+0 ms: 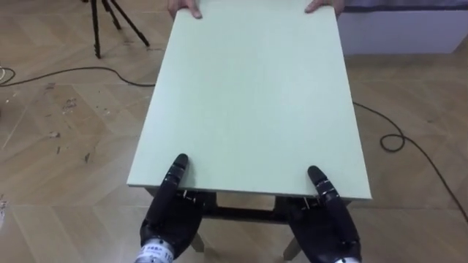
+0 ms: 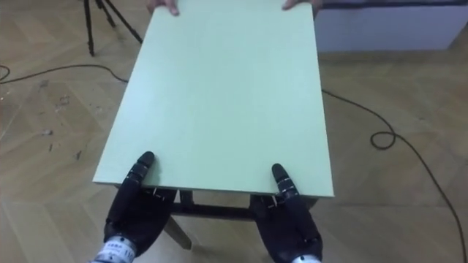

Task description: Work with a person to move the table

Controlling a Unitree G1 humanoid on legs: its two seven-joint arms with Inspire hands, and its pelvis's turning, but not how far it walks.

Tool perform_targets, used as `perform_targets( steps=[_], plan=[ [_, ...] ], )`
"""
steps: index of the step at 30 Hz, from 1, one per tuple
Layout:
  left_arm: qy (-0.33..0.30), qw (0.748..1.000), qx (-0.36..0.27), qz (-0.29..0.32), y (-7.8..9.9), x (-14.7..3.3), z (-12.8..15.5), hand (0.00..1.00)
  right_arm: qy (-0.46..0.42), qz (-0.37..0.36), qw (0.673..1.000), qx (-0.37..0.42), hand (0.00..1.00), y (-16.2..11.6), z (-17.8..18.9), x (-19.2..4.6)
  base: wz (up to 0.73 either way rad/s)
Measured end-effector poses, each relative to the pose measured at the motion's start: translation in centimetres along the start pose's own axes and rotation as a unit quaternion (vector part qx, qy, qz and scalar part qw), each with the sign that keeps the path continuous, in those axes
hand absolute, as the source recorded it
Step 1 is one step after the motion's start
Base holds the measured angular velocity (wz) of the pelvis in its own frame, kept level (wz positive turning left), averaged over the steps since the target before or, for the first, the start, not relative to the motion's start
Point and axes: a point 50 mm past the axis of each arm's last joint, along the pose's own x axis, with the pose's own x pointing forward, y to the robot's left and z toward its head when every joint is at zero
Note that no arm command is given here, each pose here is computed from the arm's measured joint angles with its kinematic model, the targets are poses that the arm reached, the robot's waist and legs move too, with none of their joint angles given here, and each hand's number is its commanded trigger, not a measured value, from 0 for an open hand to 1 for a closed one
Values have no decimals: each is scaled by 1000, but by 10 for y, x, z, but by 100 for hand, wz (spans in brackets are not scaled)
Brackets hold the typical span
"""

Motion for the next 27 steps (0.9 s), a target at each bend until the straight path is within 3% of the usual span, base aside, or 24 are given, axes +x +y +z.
perform_targets(
  steps=[8, 15, 27],
  plan=[
    [-5, 1000, 16, -19, -8, 1, 5, 100, 0, 11, 1000, -6, 100, 5, 2, 5, -2],
    [-16, 998, 43, -45, -22, 12, 15, 100, -2, 26, 1000, 16, 100, 13, -3, 14, 4],
    [-12, 999, 38, -14, -5, 1, 11, 100, 4, 2, 1000, 9, 100, 1, -7, 9, -22]
  ],
)
